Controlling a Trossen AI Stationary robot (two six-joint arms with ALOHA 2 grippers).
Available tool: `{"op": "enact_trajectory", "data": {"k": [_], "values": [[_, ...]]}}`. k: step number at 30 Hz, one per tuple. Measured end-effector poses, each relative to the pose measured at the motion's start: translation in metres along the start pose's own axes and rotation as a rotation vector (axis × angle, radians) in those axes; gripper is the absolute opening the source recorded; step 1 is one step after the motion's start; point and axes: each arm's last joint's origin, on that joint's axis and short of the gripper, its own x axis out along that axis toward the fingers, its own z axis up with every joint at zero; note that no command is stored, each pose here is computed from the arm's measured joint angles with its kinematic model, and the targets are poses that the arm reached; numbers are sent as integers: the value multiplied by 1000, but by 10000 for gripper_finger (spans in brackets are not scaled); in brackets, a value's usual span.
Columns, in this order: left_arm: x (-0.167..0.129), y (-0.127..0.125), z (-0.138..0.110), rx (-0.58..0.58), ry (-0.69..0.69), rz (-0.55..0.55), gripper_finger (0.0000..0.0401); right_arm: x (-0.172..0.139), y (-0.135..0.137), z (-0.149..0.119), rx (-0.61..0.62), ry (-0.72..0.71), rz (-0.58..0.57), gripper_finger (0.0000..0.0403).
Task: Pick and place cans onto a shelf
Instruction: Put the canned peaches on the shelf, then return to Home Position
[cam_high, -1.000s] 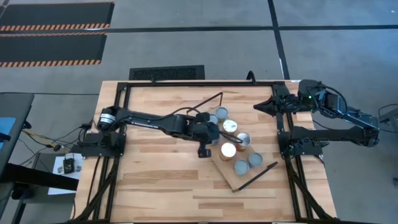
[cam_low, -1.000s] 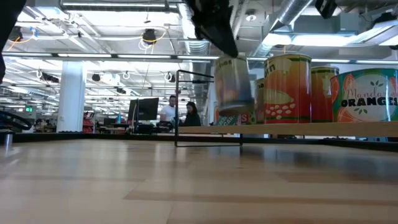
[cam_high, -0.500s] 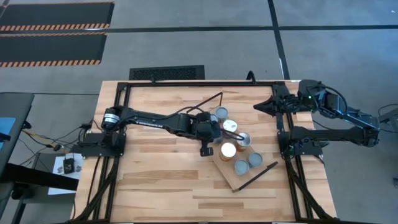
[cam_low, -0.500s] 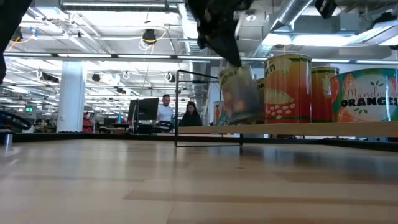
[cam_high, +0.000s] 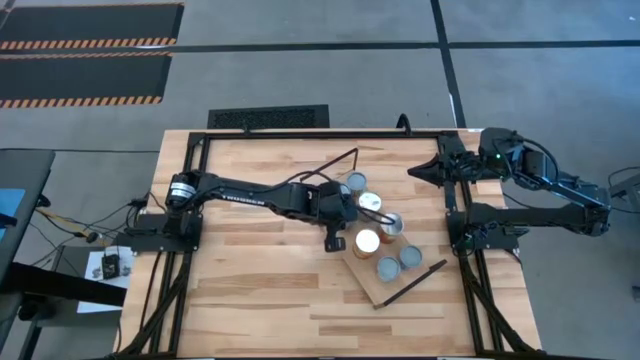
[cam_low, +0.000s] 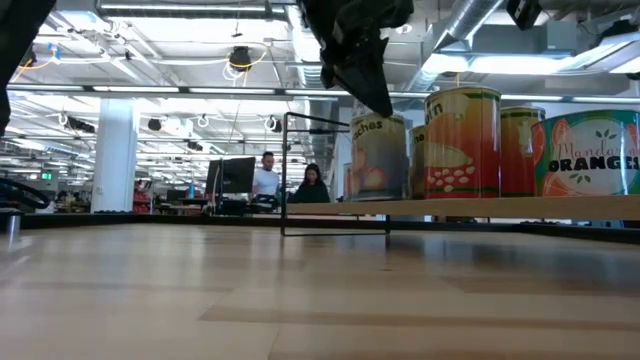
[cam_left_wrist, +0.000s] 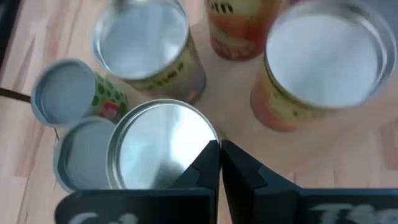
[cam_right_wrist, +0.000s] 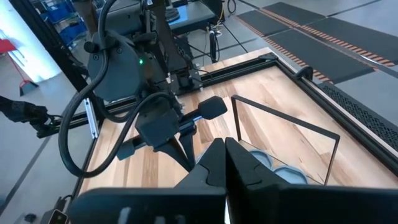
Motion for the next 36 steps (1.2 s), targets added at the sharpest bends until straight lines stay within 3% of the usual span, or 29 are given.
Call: {"op": "enact_trajectory", "data": {"k": [12, 27, 31, 36], "values": [[1, 6, 4, -36, -33, -20, 2, 0, 0, 0, -1, 0, 0, 8], [0, 5, 10, -64, -92, -28, 54, 0, 0, 0, -1, 0, 0, 8], [-14, 10, 15, -79, -144, -30, 52, -1, 0, 0, -1, -2, 0, 8], [-51, 16, 24, -133, -267, -33, 30, 0, 0, 0, -1, 0, 0, 8]]}}
